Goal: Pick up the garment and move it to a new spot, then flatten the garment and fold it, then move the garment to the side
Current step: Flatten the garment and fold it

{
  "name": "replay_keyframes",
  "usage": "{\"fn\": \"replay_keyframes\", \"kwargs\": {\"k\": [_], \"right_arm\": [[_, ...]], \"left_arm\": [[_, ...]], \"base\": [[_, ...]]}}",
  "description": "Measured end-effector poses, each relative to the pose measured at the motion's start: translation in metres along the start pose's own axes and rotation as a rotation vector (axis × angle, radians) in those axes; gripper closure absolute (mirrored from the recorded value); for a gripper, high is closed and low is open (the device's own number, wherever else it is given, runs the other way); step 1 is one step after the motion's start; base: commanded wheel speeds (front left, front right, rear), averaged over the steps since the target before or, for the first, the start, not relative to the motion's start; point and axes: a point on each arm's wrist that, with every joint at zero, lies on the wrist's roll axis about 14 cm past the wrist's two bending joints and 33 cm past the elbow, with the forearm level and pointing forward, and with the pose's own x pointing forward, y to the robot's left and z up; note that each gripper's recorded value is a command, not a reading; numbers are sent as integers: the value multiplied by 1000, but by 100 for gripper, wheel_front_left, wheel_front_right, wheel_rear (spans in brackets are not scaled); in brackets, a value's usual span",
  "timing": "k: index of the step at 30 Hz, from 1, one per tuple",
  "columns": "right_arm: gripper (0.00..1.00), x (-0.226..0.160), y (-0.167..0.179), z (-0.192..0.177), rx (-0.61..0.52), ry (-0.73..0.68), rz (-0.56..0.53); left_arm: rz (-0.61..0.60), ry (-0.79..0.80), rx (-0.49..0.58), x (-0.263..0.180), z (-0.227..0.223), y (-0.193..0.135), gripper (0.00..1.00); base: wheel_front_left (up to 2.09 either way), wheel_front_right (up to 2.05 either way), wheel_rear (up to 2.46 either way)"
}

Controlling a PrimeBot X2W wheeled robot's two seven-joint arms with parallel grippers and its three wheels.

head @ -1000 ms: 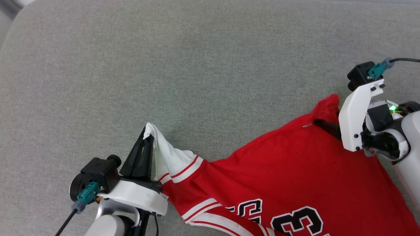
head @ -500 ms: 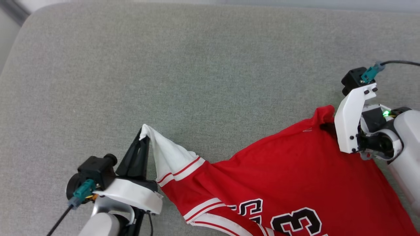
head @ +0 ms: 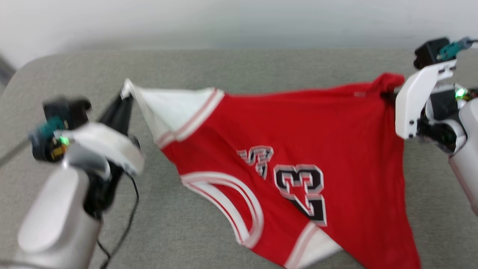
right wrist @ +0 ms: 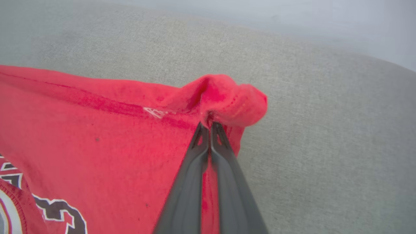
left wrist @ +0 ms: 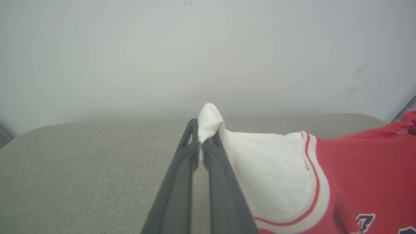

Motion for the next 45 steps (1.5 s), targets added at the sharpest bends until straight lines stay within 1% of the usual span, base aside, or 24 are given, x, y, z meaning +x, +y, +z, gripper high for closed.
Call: {"fn": "replay_keyframes", "kwargs": {"k": [5,11,18,23,27,32,34,39,45], "right_arm": [[100,-27,-16,51,-7,-185,-69],[100,-54,-30,120,-29,-410,-126],[100,-70,-42,196,-47,-625,-161],[100,-73,-49,238,-73,-734,-182],[100,-71,-59,270,-80,-814,-198],[100,-41,-68,284,-92,-832,-205],[100,-23,-72,283,-85,-827,-202],[100,36,-76,256,-61,-750,-182],[100,92,-71,216,-51,-639,-153]], "left_arm": [[-3,-77,20,43,50,1,100],[-5,-180,78,87,108,-7,100],[33,-307,120,128,168,2,100],[42,-378,152,152,197,6,100],[41,-441,157,172,220,7,100],[43,-461,161,199,218,15,100],[50,-446,162,211,204,21,100],[62,-354,154,240,144,35,100],[64,-249,122,258,78,47,100]], "base": [[0,0,0],[0,0,0],[0,0,0],[0,0,0],[0,0,0],[0,0,0],[0,0,0],[0,0,0],[0,0,0]]}}
